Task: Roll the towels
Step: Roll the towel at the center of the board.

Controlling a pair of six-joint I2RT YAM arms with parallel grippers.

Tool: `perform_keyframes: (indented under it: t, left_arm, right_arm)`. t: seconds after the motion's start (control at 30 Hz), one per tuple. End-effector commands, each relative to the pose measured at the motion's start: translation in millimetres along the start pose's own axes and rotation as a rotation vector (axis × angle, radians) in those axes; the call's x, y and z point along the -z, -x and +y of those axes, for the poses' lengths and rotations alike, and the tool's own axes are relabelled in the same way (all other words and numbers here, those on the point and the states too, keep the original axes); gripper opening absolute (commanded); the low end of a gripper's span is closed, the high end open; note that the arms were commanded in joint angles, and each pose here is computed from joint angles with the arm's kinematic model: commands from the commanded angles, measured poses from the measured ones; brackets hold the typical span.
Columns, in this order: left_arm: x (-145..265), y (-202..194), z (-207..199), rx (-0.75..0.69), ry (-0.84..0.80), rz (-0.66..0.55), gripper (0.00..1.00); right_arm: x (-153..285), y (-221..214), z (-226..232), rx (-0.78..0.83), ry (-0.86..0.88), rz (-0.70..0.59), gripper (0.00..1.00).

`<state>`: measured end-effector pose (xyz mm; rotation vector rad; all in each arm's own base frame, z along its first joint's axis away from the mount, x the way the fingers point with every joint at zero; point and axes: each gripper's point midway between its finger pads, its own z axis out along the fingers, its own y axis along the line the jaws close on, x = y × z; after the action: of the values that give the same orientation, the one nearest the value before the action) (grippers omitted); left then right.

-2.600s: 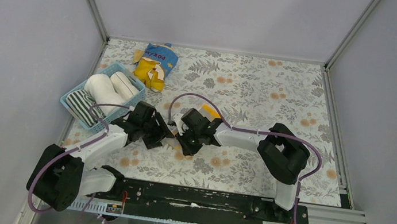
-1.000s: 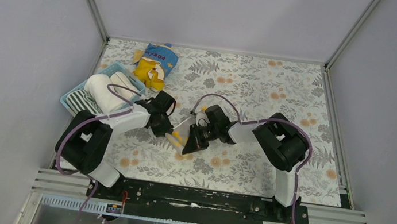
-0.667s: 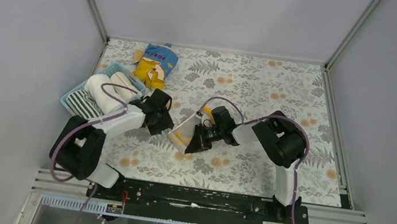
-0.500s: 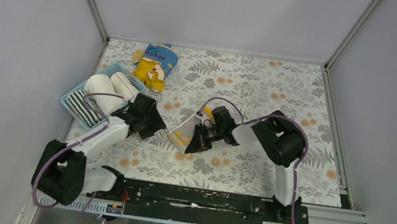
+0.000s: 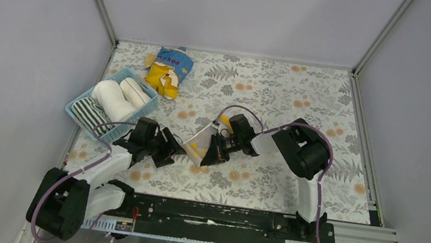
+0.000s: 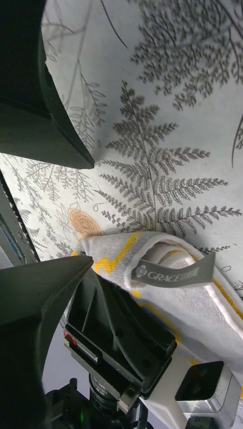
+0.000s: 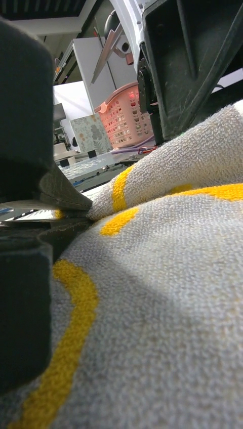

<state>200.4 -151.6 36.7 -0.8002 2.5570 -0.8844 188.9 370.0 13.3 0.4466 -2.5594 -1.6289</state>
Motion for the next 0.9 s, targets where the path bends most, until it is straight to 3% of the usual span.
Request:
perform_keyframes:
  t: [0.0, 0.17, 0.43, 0.6, 0.87]
  left_arm:
    - [-9, 4, -30, -0.006, -0.140, 0.028, 0.63]
    - [-16, 7, -39, -0.009, -0.172, 0.043, 0.61]
    - [-31, 17, -25, 0.013, -0.089, 0.012, 0.50]
    - [-41, 24, -16, 0.025, -0.033, -0.008, 0.49]
    - [-53, 17, 20, 0.108, 0.120, 0.016, 0.40]
  right_arm:
    - [-4, 3, -20, -0.027, -0.068, -0.009, 0.13]
    - [-2, 3, -21, -0.023, -0.083, -0.003, 0.13]
    - [-3, 5, -20, -0.020, -0.089, 0.002, 0.14]
    - [-1, 7, -21, -0.006, -0.115, 0.007, 0.15]
    - [19, 19, -8, 0.107, -0.234, -0.022, 0.28]
